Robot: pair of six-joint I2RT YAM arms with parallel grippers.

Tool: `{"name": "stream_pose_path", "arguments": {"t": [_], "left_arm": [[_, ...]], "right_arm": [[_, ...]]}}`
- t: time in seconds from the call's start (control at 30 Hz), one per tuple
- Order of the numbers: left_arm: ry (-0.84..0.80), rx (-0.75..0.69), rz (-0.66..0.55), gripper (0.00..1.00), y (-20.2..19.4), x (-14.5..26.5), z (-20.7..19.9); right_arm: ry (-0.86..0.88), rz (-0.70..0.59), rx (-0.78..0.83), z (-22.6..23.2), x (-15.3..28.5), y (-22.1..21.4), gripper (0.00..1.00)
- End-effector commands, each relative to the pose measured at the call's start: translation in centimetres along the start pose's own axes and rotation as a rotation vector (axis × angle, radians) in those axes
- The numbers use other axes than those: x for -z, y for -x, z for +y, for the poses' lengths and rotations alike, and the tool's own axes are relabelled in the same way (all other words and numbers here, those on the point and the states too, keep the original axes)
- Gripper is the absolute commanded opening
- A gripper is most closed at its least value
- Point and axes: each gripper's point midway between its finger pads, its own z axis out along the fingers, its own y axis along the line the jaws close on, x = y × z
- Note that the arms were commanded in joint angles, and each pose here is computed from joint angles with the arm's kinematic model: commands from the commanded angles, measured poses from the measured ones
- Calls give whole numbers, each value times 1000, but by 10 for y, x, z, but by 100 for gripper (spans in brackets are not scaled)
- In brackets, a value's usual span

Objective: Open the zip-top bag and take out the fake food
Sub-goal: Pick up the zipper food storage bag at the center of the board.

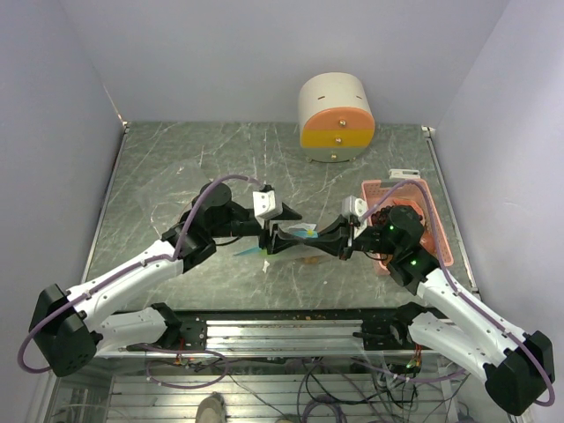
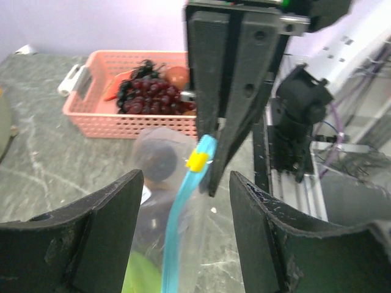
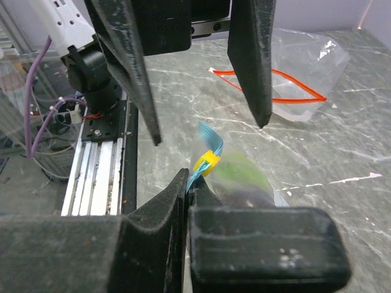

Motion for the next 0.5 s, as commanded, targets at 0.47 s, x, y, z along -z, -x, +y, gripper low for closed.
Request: {"name": "stream_pose_path", "arguments": {"t": [0.47], "left_arm": [[-285,-83,-32,52,18,-13,-29]], "right_arm": [[74,-5,33,11,-1,15,0]]}}
